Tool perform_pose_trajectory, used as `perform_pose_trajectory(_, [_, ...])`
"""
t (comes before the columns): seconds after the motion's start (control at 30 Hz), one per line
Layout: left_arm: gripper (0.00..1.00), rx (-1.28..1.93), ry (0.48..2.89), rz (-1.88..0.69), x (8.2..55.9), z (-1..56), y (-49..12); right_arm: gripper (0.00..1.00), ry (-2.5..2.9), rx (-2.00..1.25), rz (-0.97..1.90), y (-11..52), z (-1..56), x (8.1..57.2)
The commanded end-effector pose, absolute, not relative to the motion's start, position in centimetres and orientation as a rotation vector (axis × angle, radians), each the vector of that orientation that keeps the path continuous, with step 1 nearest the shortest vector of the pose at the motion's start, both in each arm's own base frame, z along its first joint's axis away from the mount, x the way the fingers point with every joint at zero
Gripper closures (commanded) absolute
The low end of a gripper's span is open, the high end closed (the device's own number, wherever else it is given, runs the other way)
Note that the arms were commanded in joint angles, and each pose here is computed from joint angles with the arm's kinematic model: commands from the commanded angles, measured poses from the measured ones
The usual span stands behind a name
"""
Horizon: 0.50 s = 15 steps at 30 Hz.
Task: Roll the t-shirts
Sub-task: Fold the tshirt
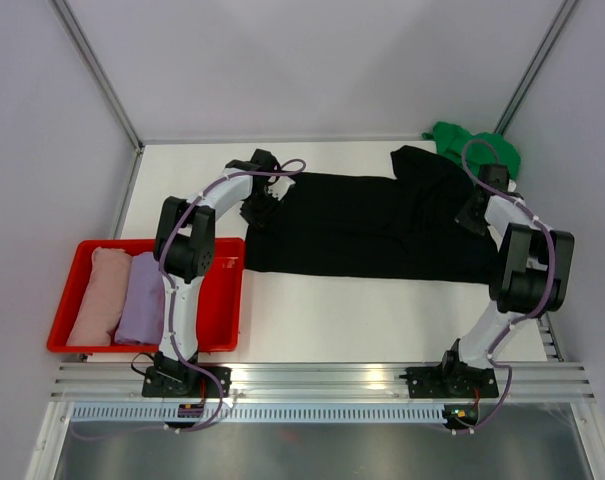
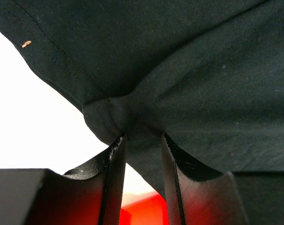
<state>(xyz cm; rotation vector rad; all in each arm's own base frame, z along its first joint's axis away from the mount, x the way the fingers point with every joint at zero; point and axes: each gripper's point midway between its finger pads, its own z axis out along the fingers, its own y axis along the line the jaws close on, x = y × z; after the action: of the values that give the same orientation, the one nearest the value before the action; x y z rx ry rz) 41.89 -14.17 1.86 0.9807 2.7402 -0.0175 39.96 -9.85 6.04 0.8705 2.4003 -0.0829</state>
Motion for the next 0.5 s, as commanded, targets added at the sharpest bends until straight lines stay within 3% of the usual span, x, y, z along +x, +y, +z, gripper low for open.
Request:
perform_pose_trajectory(0.0, [0.59,0.913,2.679,-0.025,43.0,4.4,-14.6,1.0,2.393,0.951,-0.084,-11.4,4.3,41.4])
perform_pose_trajectory(0.27, [0.43,0.949,2.597,-0.081,43.2,7.3,-15.3,1.0,2.384,0.943,-0.057,-11.5,3.5,43.5])
perform_pose_trajectory(0.47, [0.37,1.023,2.446,-0.08,44.0,12.2,-16.3,0.97,2.362,0.948,-0.084,-12.2,6.9,42.6])
